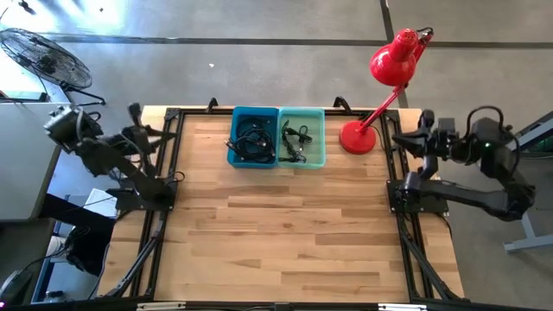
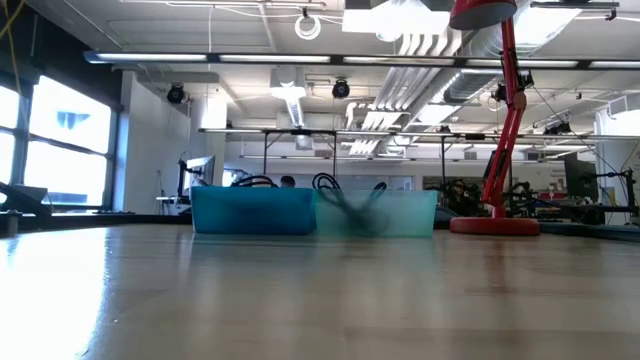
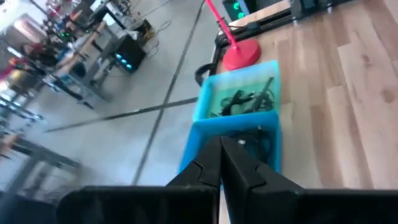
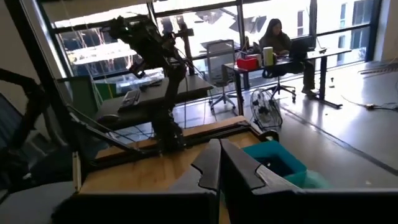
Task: Pick & Place USB Port
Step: Return to Home Position
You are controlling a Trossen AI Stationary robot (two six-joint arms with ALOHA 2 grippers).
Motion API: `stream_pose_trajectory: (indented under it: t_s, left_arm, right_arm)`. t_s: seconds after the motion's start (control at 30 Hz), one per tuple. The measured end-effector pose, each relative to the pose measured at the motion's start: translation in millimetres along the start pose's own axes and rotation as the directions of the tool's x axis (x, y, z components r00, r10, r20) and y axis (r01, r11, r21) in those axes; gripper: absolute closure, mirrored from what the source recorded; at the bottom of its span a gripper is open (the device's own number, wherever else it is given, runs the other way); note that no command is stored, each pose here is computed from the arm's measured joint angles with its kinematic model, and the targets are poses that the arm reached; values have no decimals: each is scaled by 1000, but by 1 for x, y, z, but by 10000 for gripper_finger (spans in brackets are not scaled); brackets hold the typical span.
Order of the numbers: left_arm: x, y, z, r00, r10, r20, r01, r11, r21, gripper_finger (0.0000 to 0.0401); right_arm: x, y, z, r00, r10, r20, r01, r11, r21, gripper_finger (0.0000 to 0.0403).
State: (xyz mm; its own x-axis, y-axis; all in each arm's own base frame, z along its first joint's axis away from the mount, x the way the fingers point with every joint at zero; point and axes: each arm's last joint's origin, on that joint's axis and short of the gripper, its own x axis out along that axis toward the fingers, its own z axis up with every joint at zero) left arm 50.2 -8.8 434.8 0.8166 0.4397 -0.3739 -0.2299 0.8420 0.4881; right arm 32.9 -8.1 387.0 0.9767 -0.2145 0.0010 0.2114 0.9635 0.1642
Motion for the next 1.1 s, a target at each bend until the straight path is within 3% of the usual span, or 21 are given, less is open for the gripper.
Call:
stream_pose_trajectory:
  t_s: [0.17, 0.43, 0.67, 1.0, 1.1]
  left_arm:
    - [20, -26, -43, 994, -39, 102, 49, 994, -94, 401]
    - [41, -59, -77, 951, -106, 291, 157, 975, -157, 401]
    - [53, -77, -92, 946, -134, 296, 182, 973, -142, 401]
    - [66, -99, -107, 939, -183, 292, 224, 968, -114, 401]
    - [71, -106, -113, 935, -182, 303, 228, 965, -126, 401]
  right_arm:
    - [5, -5, -31, 997, 63, 43, -64, 998, 28, 403]
    - [45, -17, -89, 968, 235, 86, -240, 970, 46, 403]
    - [65, -28, -135, 957, 251, 144, -253, 967, -5, 403]
    - [74, -39, -193, 957, 250, 149, -264, 961, 79, 403]
    - [74, -40, -195, 959, 248, 140, -262, 961, 92, 403]
